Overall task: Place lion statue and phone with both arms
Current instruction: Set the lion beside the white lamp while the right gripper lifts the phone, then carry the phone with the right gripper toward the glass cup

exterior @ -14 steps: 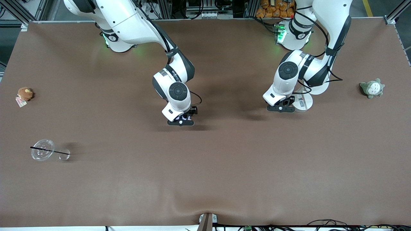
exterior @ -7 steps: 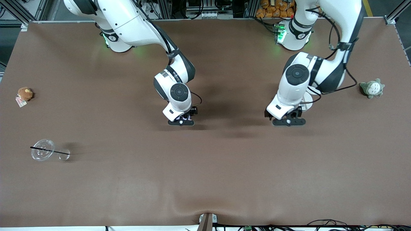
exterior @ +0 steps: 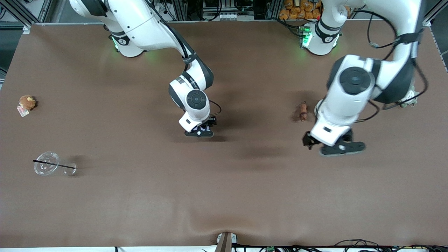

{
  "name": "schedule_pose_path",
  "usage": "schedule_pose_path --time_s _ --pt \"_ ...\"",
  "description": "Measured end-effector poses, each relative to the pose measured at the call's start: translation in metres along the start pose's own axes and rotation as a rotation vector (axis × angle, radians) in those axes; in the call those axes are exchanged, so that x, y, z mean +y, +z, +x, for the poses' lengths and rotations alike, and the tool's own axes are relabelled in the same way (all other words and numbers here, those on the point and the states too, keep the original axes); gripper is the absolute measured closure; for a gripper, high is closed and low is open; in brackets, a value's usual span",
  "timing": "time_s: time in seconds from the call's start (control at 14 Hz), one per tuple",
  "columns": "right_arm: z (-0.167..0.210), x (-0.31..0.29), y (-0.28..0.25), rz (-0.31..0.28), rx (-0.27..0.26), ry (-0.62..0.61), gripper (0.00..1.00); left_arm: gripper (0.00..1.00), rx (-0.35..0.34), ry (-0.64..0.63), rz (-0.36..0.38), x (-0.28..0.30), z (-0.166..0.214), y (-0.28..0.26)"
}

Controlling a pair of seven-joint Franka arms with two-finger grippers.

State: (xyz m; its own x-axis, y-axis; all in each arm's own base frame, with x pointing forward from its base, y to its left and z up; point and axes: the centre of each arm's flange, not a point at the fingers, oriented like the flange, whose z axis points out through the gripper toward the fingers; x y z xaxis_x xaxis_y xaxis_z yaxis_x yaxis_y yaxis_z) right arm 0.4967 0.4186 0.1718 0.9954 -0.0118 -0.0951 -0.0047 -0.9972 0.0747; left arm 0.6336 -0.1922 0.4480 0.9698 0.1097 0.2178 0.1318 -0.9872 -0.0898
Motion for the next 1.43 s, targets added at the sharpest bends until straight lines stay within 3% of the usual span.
schedule_pose_path --time_s 0.14,0.29,0.43,0.57,0.86,1.14,1.43 --pt "0.000 0.000 0.000 0.000 0.000 0.001 0.15 0.00 -0.013 -0.046 -0.041 -0.025 0.020 -0.021" --pt "0.001 0.000 -0.002 0.002 0.005 0.014 0.15 0.00 -0.027 -0.014 -0.082 -0.057 0.035 -0.038" --pt "0.017 0.010 -0.019 0.013 0.047 0.065 0.15 0.00 -0.086 0.000 -0.128 -0.096 0.039 -0.058" --pt "0.039 0.033 -0.061 0.023 0.097 0.139 0.15 0.00 -0.127 -0.006 -0.158 -0.122 0.031 -0.095" --pt "0.082 0.125 -0.159 0.022 0.178 0.271 0.15 0.00 -0.183 0.012 -0.141 -0.148 -0.013 -0.182" --pt "0.119 0.211 -0.165 -0.012 0.198 0.214 0.15 0.00 -0.238 0.079 -0.128 -0.179 -0.058 -0.242" --pt "0.154 0.291 -0.146 -0.025 0.262 0.119 0.16 0.00 -0.243 0.094 -0.129 -0.182 -0.062 -0.243"
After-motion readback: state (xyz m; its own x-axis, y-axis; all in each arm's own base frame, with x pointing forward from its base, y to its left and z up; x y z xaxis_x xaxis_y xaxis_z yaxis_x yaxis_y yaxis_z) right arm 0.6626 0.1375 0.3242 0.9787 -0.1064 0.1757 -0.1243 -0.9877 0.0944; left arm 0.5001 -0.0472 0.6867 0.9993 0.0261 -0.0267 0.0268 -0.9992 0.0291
